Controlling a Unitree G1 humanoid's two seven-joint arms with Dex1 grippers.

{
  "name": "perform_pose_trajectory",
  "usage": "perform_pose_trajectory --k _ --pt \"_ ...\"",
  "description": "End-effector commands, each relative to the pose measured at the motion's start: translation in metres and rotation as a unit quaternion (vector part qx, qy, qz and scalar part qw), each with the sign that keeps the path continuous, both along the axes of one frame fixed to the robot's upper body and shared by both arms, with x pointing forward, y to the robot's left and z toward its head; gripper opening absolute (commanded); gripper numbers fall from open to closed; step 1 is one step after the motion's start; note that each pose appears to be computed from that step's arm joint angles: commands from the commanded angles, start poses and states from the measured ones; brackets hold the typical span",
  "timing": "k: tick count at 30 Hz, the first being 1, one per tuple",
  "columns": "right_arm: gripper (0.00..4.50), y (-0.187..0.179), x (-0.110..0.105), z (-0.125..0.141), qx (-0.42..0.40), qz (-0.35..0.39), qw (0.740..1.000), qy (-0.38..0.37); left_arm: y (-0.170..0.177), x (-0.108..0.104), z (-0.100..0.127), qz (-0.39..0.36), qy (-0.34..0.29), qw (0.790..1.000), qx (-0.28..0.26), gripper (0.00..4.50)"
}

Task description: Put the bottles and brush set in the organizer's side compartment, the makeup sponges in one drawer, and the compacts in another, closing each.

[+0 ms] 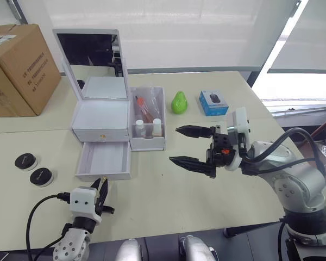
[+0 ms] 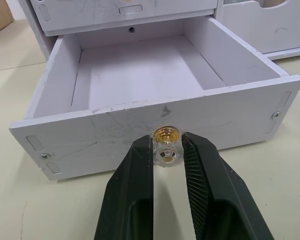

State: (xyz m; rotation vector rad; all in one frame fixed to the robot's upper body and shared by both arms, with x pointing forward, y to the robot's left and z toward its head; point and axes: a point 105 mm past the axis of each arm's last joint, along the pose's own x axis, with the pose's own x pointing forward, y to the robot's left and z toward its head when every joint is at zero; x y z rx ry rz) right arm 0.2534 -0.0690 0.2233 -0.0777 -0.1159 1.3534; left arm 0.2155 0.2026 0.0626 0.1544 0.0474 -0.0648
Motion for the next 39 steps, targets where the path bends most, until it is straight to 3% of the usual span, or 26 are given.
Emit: perform_pose_trajectory --k 1,13,19,26,33,39 --pt "4.5 0.002 -0.002 0.009 0.005 0.005 1.0 -0.022 -0.003 -0.003 0.004 -0.009 -0.004 1.0 0.001 0.54" --pt "4.5 0.0 0.0 0.006 0.005 -0.003 1.0 -0.017 0.011 -0.016 0.017 -0.002 -0.008 1.0 0.019 4.35" --pt "4.5 -0.01 0.006 0.003 0.002 -0.027 1.0 -0.008 0.054 -0.035 0.055 -0.012 -0.031 0.999 0.021 4.45" --pt "4.5 -0.013 0.004 -0.001 -0.006 -0.018 1.0 -0.003 0.135 -0.024 0.075 0.063 -0.041 0.995 0.064 4.45" --pt "4.5 -0.004 -0.006 -0.006 -0.027 0.02 0.999 -0.012 0.152 -0.016 0.08 0.061 -0.026 0.996 0.051 4.45" --pt "4.5 -0.002 -0.005 -0.007 -0.036 0.026 0.999 -0.016 0.162 -0.029 0.083 0.029 0.015 0.999 0.038 4.45"
